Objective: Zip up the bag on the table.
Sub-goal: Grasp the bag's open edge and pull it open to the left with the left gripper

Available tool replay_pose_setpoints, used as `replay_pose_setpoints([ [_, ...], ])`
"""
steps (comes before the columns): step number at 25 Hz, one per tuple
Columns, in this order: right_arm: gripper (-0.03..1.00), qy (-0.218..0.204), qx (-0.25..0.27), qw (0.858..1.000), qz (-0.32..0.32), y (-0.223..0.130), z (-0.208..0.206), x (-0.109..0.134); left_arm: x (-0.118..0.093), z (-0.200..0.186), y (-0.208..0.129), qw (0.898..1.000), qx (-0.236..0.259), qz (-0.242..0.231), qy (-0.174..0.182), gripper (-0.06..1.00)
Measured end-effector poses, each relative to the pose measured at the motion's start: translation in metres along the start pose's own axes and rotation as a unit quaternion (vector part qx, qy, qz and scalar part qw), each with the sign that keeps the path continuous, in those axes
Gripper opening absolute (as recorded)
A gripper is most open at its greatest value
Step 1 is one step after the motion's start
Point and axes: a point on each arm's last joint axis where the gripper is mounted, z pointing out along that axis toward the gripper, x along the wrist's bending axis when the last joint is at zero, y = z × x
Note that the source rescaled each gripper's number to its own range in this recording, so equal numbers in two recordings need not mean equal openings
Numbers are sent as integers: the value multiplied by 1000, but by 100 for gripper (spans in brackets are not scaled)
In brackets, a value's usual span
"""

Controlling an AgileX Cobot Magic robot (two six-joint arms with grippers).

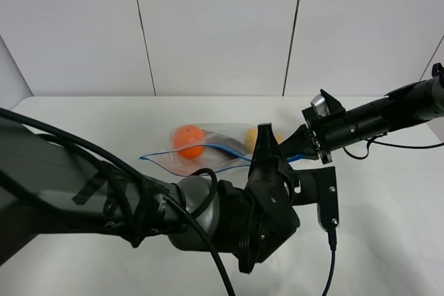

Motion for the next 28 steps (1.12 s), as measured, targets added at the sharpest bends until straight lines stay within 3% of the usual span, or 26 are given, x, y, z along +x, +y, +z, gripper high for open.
replay_pose_setpoints([
  [16,0,2,1,1000,-1,0,-1,1,9,-7,-45,999,38,34,15,0],
  [28,0,1,1,1000,-2,0,-1,1,11,-6,-54,997,55,37,24,0],
])
